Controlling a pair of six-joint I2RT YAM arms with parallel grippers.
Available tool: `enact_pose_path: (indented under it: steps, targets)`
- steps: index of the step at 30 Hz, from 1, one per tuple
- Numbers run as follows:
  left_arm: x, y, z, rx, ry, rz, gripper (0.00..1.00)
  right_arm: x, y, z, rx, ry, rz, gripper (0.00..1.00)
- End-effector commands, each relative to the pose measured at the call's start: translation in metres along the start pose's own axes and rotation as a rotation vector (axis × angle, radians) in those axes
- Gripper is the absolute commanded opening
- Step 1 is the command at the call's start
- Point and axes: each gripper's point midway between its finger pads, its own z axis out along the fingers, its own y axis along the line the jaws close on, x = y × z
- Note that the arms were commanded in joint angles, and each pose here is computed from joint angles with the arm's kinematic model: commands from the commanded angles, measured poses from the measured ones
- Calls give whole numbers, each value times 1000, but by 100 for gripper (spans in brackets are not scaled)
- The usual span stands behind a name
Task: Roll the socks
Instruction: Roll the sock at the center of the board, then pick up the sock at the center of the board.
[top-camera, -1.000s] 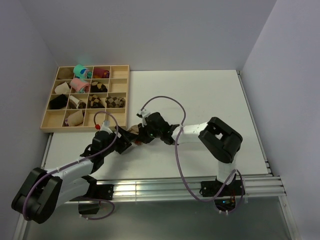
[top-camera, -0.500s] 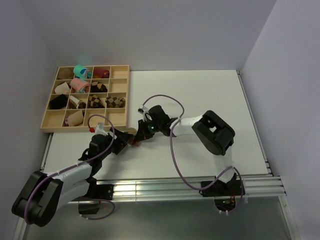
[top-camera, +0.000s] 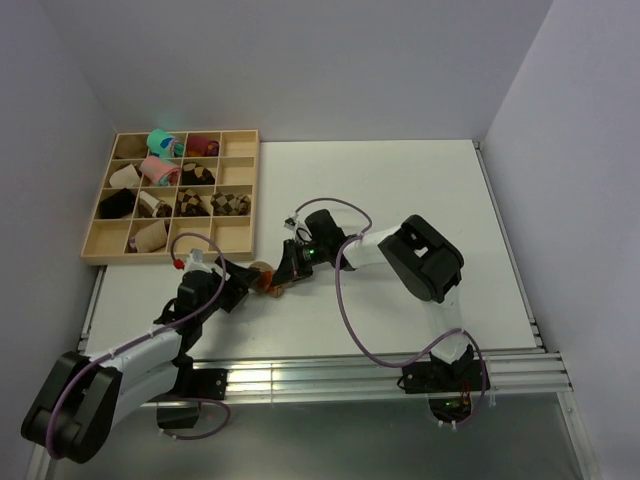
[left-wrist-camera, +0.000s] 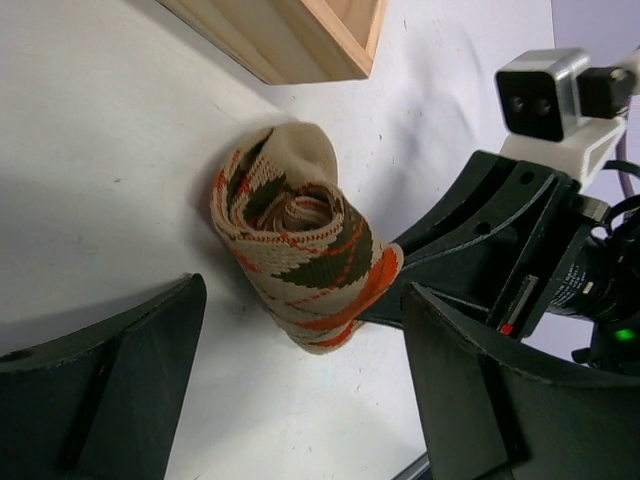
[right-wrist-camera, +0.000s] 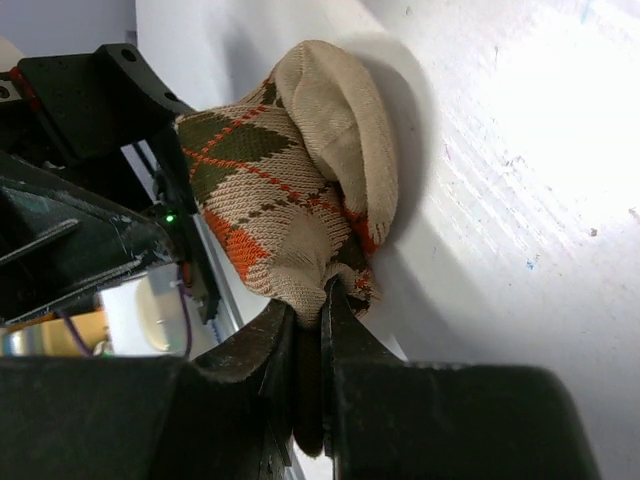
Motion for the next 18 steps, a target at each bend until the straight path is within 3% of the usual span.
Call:
enact_pose_path:
  steps: [1, 9, 18]
  targets:
    - [-7, 13, -2, -47, -50, -3, 84, 56, -47, 3, 133, 145, 224, 0]
    - [4, 16, 10, -50, 18, 25, 85, 53, -40, 9, 88, 153, 271, 0]
    - [36, 19, 15, -10, 178, 22, 83, 42, -31, 14, 43, 120, 342, 0]
